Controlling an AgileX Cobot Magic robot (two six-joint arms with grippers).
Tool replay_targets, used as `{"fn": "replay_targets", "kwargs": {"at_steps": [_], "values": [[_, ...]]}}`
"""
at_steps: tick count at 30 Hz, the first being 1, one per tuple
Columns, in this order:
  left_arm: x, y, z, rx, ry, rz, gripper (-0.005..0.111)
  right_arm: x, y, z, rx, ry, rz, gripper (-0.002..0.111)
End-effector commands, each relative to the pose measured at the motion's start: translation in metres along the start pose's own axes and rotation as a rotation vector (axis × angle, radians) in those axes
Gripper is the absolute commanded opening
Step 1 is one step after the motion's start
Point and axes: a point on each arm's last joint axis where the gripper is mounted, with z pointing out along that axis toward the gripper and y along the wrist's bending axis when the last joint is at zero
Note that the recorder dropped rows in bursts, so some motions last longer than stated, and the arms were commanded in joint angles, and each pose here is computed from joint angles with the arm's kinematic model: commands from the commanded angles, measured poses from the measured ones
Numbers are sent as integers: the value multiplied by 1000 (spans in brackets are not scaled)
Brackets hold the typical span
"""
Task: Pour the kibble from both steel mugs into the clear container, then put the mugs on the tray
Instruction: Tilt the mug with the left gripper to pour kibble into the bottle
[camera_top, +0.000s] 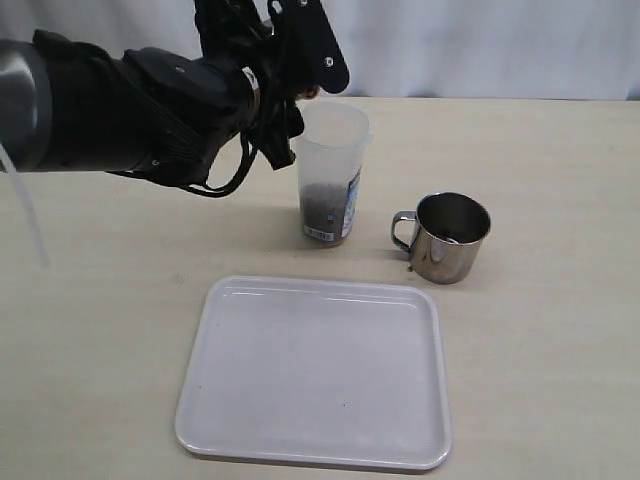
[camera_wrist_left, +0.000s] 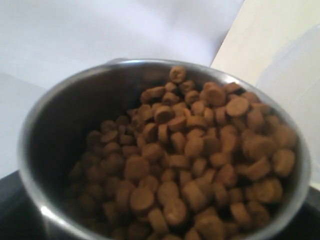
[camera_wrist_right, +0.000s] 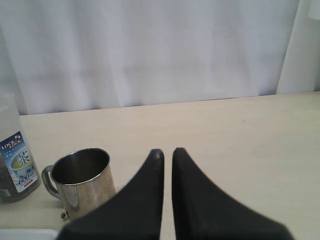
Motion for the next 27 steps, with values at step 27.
{"fn": "replay_targets", "kwargs": {"at_steps": [27], "values": [[-10,-1,14,-46,16,218,0,1,0,0,-4,3,-1,5]]}}
